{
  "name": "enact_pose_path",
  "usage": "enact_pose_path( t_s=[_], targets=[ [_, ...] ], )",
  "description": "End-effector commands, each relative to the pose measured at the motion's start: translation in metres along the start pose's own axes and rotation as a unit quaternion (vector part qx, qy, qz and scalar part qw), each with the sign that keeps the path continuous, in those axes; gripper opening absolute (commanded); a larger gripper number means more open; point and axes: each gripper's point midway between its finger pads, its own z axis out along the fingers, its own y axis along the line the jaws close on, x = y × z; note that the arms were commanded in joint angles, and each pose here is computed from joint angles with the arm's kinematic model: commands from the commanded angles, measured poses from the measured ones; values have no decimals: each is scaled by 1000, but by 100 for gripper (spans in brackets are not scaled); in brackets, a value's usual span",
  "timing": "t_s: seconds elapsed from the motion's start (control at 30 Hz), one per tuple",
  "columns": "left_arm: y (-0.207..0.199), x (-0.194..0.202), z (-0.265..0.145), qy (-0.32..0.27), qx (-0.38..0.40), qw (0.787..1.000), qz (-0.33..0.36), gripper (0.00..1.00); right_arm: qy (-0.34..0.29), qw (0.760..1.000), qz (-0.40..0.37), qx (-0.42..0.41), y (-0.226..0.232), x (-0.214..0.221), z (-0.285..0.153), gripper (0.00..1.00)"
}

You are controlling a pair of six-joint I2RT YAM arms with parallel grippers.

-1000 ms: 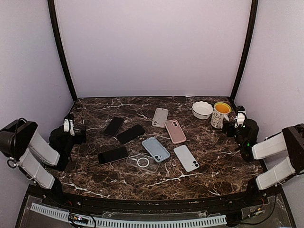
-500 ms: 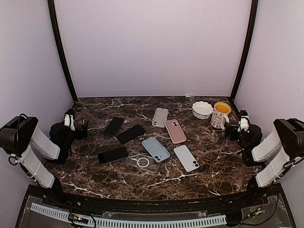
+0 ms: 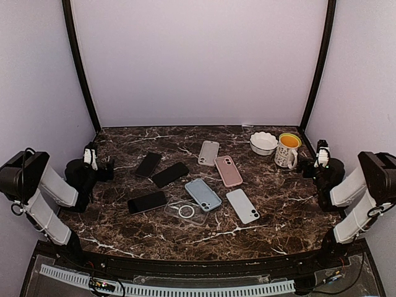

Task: Take the phone out of the phone case
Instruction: Reset both arms

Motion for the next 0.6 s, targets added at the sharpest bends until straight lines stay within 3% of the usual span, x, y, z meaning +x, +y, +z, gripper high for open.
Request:
enact_pose_path(
  t_s=[0.0,0.57],
  targets=[
    [2,-10,0,-14,-1,1000,-2,99,-26,1000,6,-4,1,-14,1,99],
    [1,-11,1,-15,3,1000,-3,99,-30,999,-4,-25,9,-14,-1,99]
  ],
)
